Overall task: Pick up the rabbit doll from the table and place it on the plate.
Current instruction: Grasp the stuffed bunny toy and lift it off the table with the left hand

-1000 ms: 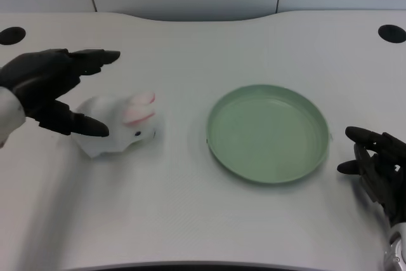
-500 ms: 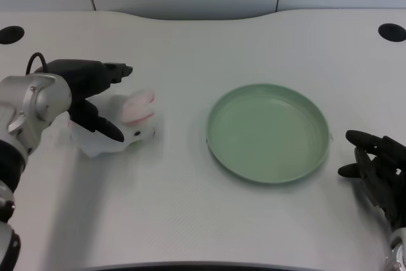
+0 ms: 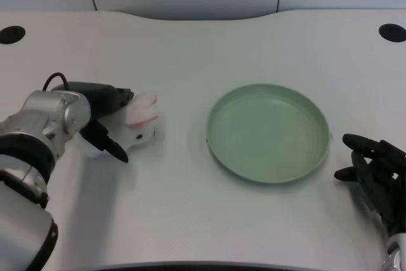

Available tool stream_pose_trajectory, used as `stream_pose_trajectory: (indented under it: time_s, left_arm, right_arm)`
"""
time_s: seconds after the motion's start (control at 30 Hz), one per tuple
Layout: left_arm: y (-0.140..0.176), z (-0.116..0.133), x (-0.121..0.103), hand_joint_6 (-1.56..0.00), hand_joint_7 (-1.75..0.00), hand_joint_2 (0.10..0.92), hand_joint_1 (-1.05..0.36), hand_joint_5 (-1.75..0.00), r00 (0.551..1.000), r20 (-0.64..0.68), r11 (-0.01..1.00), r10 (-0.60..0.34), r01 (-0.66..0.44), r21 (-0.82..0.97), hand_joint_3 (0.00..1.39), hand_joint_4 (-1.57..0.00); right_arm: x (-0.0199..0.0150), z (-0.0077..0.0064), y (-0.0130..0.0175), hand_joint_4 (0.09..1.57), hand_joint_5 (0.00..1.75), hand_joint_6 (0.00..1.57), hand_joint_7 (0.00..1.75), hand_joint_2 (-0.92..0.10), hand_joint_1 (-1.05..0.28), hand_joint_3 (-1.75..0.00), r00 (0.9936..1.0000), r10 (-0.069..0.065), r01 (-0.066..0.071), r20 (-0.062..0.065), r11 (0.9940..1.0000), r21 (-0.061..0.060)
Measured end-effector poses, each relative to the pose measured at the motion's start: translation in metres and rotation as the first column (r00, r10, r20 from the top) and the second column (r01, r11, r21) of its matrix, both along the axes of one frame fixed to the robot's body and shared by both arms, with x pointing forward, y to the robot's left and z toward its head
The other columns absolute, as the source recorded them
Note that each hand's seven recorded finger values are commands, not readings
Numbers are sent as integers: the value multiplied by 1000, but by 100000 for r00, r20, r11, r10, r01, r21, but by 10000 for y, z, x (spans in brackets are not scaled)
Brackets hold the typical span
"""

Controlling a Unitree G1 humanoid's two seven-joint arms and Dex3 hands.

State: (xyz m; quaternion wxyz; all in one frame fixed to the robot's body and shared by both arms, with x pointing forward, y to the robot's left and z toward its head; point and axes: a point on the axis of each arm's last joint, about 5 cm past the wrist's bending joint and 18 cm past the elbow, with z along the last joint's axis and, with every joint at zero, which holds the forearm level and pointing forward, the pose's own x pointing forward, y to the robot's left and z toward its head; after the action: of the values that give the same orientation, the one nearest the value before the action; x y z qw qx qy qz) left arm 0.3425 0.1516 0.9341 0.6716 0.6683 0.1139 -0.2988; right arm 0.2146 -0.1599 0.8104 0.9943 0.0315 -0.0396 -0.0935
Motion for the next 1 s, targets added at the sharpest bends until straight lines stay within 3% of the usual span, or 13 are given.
stream_pose_trajectory:
  time_s: [0.17,0.27,0.37,0.43,0.5,0.6,0.67,0.7,0.8,0.83,0.87,0.93,1.0]
  left_arm:
    - [-43,-62,-22,1,1,834,-1048,1,99890,4633,99967,-665,549,2506,0,1]
    - [-84,-122,-48,1,1,811,-1048,1,99160,12354,99679,-3825,2917,7451,0,1]
    - [-95,-175,-72,1,1,771,-966,1,97735,19613,98962,-7956,5381,13326,4,1]
    - [-84,-196,-81,1,1,742,-829,-1,96922,22681,98619,-9574,6143,15377,4,-3]
    - [-66,-215,-90,-16,-8,728,-723,-13,96130,25096,98121,-11363,6894,18021,1,-24]
    - [-33,-226,-95,-130,-54,701,-563,-63,95569,27107,97727,-11477,5965,20345,0,-120]
    - [3,-226,-95,-205,-80,695,-547,-107,95278,28112,97499,-11479,5384,21565,2,-196]
    - [24,-222,-94,-245,-95,698,-557,-136,95152,28568,97439,-11398,5097,21900,4,-241]
    - [82,-210,-92,-339,-111,699,-563,-692,94838,29673,97550,-11191,4793,21473,1,-68]
    - [91,-207,-92,-410,-159,706,-546,-830,94893,29732,97780,-10552,4457,20476,3,-73]
    - [93,-204,-91,-413,-404,719,-521,-1030,94942,29888,98089,-9626,3947,19051,3,-80]
    - [96,-200,-90,-262,-964,729,-495,-1243,95065,30089,98685,-7571,2822,15915,1,-123]
    - [100,-201,-91,-236,-1216,725,-462,-1414,95232,30113,99278,-4902,1342,11916,0,-239]
  right_arm:
    - [-28,-13,-10,895,1028,932,335,-921,-430,-312,99998,-94,93,598,100000,162]
    - [-43,-19,-2,890,1026,929,336,-921,-420,-310,99995,-329,311,966,99982,1893]
    - [-48,-19,-1,903,1034,929,338,-921,-407,-308,99984,-742,695,1628,99956,2898]
    - [-53,-20,-11,914,1039,931,340,-921,-403,-303,99975,-931,861,2042,99937,3435]
    - [-57,-19,-17,913,1040,927,340,-921,-400,-303,99955,-1093,993,2804,99932,3557]
    - [-61,-21,-19,906,1041,925,344,-921,-406,-313,99951,-1168,1064,2893,99929,3601]
    - [-66,-24,-20,902,1041,927,347,-921,-407,-313,99955,-868,763,2881,99931,3629]
    - [-68,-25,-21,906,1045,928,349,-921,-409,-313,99955,-596,487,2948,99932,3663]
    - [-71,-22,-27,923,1063,927,353,-921,-412,-313,99922,-93,-57,3948,99928,3789]
    - [-71,-20,-29,916,1059,927,354,-921,-406,-310,99904,20,-187,4388,99928,3797]
    - [-71,-20,-30,910,1053,923,352,-921,-402,-301,99899,-10,-163,4497,99926,3844]
    - [-71,-20,-27,893,1038,915,346,-921,-405,-303,99902,-302,145,4424,99937,3554]
    - [-72,-18,-23,886,1029,916,346,-921,-403,-309,99894,-896,766,4523,99955,2893]
